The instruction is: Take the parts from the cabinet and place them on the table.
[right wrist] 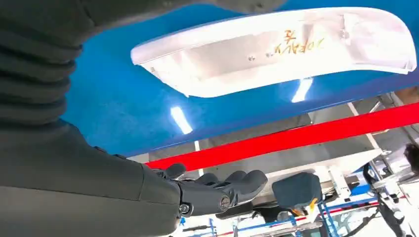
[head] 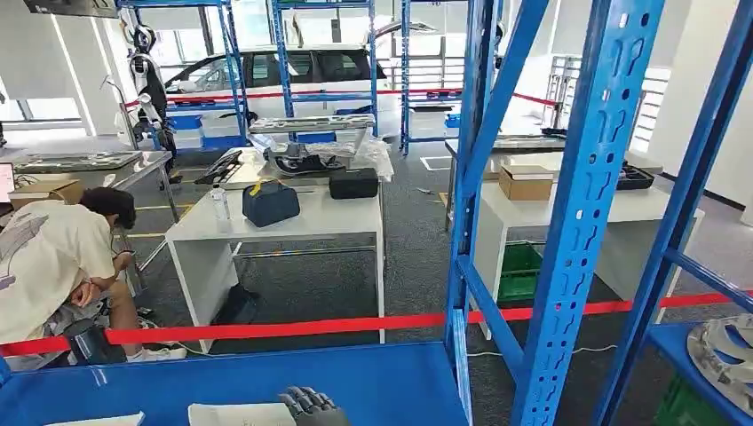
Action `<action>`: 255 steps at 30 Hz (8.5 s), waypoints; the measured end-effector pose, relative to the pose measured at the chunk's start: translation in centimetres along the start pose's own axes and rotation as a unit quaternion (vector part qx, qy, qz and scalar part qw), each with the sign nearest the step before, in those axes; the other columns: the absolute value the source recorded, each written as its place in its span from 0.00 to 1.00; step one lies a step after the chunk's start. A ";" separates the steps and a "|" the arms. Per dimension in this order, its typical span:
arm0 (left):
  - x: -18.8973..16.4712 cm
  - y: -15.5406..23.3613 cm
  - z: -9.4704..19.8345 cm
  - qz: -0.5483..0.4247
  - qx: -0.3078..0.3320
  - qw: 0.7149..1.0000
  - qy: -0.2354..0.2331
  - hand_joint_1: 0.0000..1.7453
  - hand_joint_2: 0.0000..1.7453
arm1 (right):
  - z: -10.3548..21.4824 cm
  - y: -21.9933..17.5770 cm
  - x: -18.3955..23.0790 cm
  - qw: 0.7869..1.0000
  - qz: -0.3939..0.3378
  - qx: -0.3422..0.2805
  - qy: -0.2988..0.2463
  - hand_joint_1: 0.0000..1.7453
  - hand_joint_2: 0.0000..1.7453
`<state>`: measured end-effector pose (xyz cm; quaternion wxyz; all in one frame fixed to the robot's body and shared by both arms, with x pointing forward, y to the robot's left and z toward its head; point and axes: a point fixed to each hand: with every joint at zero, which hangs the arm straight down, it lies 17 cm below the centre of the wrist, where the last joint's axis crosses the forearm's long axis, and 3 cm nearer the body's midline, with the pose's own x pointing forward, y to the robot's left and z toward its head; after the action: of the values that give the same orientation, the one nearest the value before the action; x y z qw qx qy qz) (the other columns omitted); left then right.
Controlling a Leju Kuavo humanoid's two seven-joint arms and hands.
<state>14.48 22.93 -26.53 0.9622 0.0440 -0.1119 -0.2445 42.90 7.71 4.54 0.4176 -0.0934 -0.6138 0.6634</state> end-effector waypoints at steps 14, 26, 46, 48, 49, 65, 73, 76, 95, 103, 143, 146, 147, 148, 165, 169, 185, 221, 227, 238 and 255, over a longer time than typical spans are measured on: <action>-0.3 0.1 0.0 -0.008 0.002 1.000 0.008 0.00 0.00 | 0.0 -0.1 -1.8 0.999 0.020 0.008 0.032 0.00 0.00; 0.0 -0.1 0.0 0.005 0.003 1.000 0.002 0.00 0.00 | -0.5 -0.8 -0.2 1.000 0.027 -0.001 0.009 0.00 0.00; -0.3 -0.3 0.0 0.017 0.002 1.000 0.000 0.00 0.00 | -0.4 0.1 0.3 1.000 0.027 0.003 0.004 0.00 0.00; -0.3 -0.3 0.0 0.017 0.002 1.000 0.000 0.00 0.00 | -0.4 0.1 0.2 1.000 0.027 0.003 0.004 0.00 0.00; -0.3 -0.3 0.0 0.017 0.002 1.000 0.001 0.00 0.00 | -0.4 0.2 0.2 1.000 0.027 0.003 0.004 0.00 0.00; -0.6 -0.2 0.0 0.025 0.003 1.000 0.007 0.00 0.00 | -0.4 0.3 0.3 1.000 0.028 0.006 0.003 0.00 0.00; -0.6 -0.2 0.0 0.023 0.003 1.000 0.007 0.00 0.00 | -0.5 0.3 0.7 1.000 0.026 0.006 0.000 0.00 0.00; -0.5 -0.2 0.0 0.024 0.003 1.000 0.006 0.00 0.00 | -0.5 0.2 0.6 1.000 0.027 0.006 0.001 0.00 0.00; -0.3 -0.4 0.0 0.021 -0.001 1.000 0.006 0.00 0.00 | -0.1 1.1 0.1 1.000 0.023 0.012 0.007 0.00 0.00; -0.1 -0.4 0.0 0.021 -0.001 1.000 0.005 0.00 0.00 | -0.1 0.9 0.0 1.000 0.025 0.010 0.007 0.00 0.00; 0.7 -0.7 0.1 0.002 -0.005 1.000 -0.002 0.00 0.00 | 0.6 6.1 4.6 0.994 0.020 0.095 -0.059 0.00 1.00; 0.7 -0.7 0.1 0.001 -0.005 1.000 -0.001 0.00 0.00 | 0.9 6.9 4.8 0.992 0.019 0.110 -0.056 0.00 1.00; 0.7 -0.6 0.1 0.000 -0.005 1.000 -0.001 0.00 0.00 | 0.9 7.2 4.7 0.992 0.020 0.114 -0.053 0.00 1.00; 0.7 -0.6 0.1 -0.002 -0.005 1.000 -0.001 0.00 0.00 | 1.0 7.4 4.7 0.992 0.022 0.118 -0.051 0.00 1.00; 0.7 -0.6 0.1 -0.006 -0.001 1.000 0.001 0.00 0.00 | 2.1 10.2 2.9 0.982 0.056 0.178 -0.007 0.00 1.00; 0.6 -0.5 0.1 -0.008 0.001 1.000 0.002 0.00 0.00 | 2.8 11.2 0.7 0.977 0.071 0.200 0.033 0.09 1.00; 0.7 -0.6 0.1 -0.009 0.002 1.000 0.003 0.00 0.00 | 3.8 11.5 -3.1 0.966 0.094 0.220 0.094 1.00 1.00; 1.7 -0.3 0.1 -0.011 0.010 1.000 -0.015 0.00 0.00 | 3.4 10.3 -4.2 0.973 0.099 0.179 0.106 1.00 1.00; 1.7 -0.5 0.1 -0.003 0.005 1.000 -0.020 0.00 0.00 | 1.0 3.2 0.3 0.997 0.060 0.027 0.047 1.00 1.00; 1.5 -0.5 0.1 0.002 0.003 1.000 -0.019 0.00 0.00 | 2.6 -6.7 4.1 0.992 -0.001 -0.124 -0.012 1.00 1.00; 1.2 -0.4 0.1 0.007 0.002 1.000 -0.014 0.00 1.00 | 3.6 -8.1 5.3 0.986 -0.037 -0.156 -0.052 1.00 1.00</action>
<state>15.30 22.02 -26.26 0.9622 0.0416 -0.1262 -0.2377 40.79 7.79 14.68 0.3897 -0.1007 -0.7337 0.5474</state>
